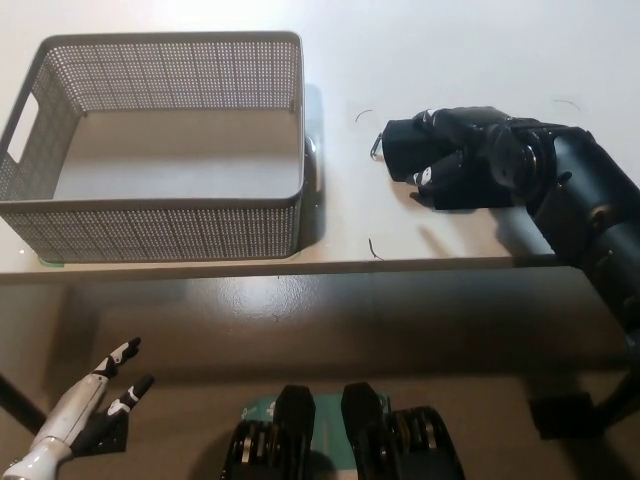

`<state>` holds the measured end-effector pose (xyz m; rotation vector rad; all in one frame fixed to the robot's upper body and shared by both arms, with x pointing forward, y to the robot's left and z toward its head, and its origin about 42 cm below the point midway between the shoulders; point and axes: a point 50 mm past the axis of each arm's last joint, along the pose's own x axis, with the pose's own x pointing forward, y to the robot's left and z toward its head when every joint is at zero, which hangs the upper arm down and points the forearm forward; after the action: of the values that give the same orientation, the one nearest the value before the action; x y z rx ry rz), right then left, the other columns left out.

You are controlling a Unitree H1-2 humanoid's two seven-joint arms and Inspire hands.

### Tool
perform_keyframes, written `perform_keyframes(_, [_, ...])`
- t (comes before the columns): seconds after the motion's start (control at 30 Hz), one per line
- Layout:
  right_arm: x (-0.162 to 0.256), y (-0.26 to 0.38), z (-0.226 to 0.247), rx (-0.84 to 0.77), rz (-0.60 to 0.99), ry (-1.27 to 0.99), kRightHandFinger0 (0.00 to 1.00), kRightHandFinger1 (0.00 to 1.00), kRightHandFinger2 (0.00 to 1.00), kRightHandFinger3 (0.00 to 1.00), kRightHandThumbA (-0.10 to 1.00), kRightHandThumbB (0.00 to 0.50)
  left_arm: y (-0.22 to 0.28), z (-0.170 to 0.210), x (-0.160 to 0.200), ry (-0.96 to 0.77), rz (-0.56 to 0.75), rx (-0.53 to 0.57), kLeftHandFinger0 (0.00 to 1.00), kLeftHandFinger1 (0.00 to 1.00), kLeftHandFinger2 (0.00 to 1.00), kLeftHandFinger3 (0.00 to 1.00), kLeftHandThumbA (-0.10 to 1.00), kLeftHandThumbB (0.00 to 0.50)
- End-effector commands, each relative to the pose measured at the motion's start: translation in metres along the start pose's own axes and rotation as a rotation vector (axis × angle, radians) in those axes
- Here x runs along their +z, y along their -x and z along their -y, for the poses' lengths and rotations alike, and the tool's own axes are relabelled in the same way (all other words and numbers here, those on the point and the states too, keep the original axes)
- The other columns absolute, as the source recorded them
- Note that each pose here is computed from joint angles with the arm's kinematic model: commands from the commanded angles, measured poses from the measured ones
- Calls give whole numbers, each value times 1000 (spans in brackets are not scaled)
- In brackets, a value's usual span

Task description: Use the right hand to pick up the pencil case on the right hand side and put it into a grey container on the left side

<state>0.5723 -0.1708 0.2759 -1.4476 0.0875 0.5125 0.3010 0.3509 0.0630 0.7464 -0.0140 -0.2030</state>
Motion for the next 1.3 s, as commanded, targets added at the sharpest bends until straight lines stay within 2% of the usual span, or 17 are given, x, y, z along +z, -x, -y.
perform_keyframes(0.0, [10,4,49,-104,25,33,1000,1000,1000,1000,763,500,-6,-20,6,-48,68,28,1000,1000,1000,1000,1000,236])
perform_keyframes(0.17, [13,-3,41,-80,-1,35,1000,1000,1000,1000,766,500,-4,-18,5,-31,65,28,1000,1000,1000,1000,1000,234])
perform_keyframes(0.33, [15,-12,23,-53,-20,-4,1000,1000,1000,1000,676,500,-3,-16,6,-9,74,39,1000,1000,1000,1000,1000,244])
perform_keyframes(0.63, [24,-20,-8,-7,-51,-22,1000,1000,1000,1000,695,500,-3,-19,7,-4,76,50,1000,1000,1000,1000,1000,242])
perform_keyframes(0.87, [21,-21,-23,13,-67,-54,1000,1000,1000,1000,653,500,-6,-20,8,-7,86,53,1000,1000,1000,1000,1000,257])
perform_keyframes(1.0, [19,-22,-31,24,-74,-85,1000,1000,1000,1000,627,500,-9,-21,7,-9,85,52,1000,1000,1000,1000,1000,227])
perform_keyframes(1.03, [18,-21,-33,19,-72,-105,1000,1000,1000,1000,582,500,-8,-21,7,-5,89,55,1000,1000,1000,1000,1000,227])
perform_keyframes(1.07, [16,-21,-34,9,-68,-144,1000,1000,1000,1000,491,500,-8,-21,7,-4,92,56,1000,1000,1000,1000,1000,228])
perform_keyframes(1.1, [13,-21,-37,-22,-63,-181,888,1000,1000,1000,266,447,-8,-20,6,-5,90,54,1000,1000,1000,1000,1000,228])
perform_keyframes(1.13, [11,-21,-39,-43,-70,-152,845,973,1000,1000,208,350,-8,-20,7,-4,90,53,1000,1000,1000,1000,1000,229])
perform_keyframes(1.17, [11,-21,-39,-52,-72,-139,790,915,1000,1000,187,364,-8,-20,7,-4,91,54,1000,1000,1000,1000,1000,229])
perform_keyframes(1.2, [9,-20,-40,-94,-57,-116,814,876,950,907,-16,286,-7,-19,7,-3,91,55,1000,1000,1000,1000,1000,232])
perform_keyframes(1.23, [8,-20,-40,-135,-43,-97,624,689,769,670,-97,268,-7,-21,6,-3,90,56,1000,1000,1000,1000,1000,234])
perform_keyframes(1.27, [8,-19,-38,-153,-46,-100,487,562,635,572,-100,222,-8,-22,6,-4,91,58,1000,1000,1000,1000,1000,231])
